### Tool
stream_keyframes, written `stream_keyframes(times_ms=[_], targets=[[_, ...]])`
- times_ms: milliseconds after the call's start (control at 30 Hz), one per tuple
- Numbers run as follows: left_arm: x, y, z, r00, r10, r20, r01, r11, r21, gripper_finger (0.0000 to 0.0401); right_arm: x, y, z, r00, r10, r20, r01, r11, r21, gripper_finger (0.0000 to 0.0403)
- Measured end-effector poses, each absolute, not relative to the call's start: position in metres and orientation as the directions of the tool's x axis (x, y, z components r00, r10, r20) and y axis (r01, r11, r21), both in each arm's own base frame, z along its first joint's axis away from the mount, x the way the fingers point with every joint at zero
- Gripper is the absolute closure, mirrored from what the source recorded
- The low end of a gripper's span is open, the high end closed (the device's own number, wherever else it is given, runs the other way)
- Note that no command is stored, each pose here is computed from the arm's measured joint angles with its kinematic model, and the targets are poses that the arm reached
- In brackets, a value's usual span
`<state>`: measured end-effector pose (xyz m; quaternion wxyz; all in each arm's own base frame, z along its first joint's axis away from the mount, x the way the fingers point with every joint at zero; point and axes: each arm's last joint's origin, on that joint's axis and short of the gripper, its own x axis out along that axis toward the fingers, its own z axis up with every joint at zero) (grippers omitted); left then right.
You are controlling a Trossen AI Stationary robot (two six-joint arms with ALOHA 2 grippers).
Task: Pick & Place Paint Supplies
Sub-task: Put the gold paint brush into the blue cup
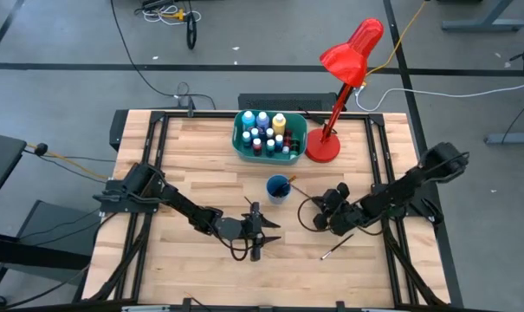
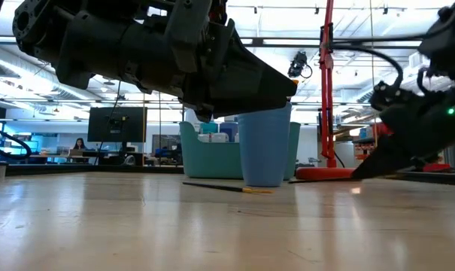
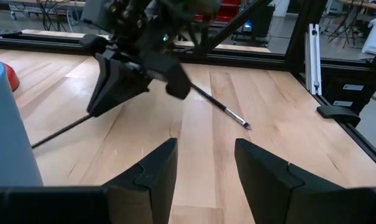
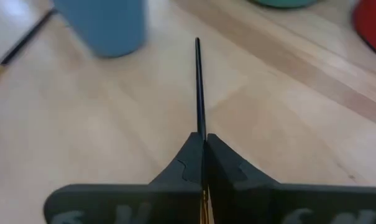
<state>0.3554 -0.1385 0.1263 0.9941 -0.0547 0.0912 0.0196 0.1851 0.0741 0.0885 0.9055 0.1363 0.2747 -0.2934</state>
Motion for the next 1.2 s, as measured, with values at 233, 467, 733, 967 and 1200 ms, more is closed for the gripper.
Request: stream_keyframes(times_ms=[233, 467, 733, 967, 1200], targets=[[0.355, -0.139, 0.126, 0.983, 0.029, -0.183, -0.049, 0.993, -0.107, 0.0230, 0.184, 0.077, 0.105, 0.721, -0.316, -0.616, 0.453, 0.888, 0.075, 0.0402], [0.355, -0.139, 0.126, 0.983, 0.029, -0.183, -0.049, 0.993, -0.107, 0.0230, 0.189, 0.087, 0.138, 0.671, -0.175, -0.721, 0.228, 0.973, -0.024, 0.0403], [0.355, -0.139, 0.126, 0.983, 0.029, -0.183, -0.049, 0.993, -0.106, 0.0230, 0.206, 0.098, 0.229, 0.542, -0.252, -0.802, 0.063, 0.963, -0.261, 0.0403], [0.355, -0.139, 0.126, 0.983, 0.028, -0.183, -0.048, 0.993, -0.107, 0.0230, 0.204, 0.111, 0.305, 0.554, -0.157, -0.817, -0.255, 0.903, -0.346, 0.0403], [0.355, -0.139, 0.126, 0.983, 0.028, -0.183, -0.049, 0.992, -0.112, 0.0230, 0.205, 0.107, 0.353, 0.641, -0.270, -0.718, -0.292, 0.780, -0.554, 0.0403]])
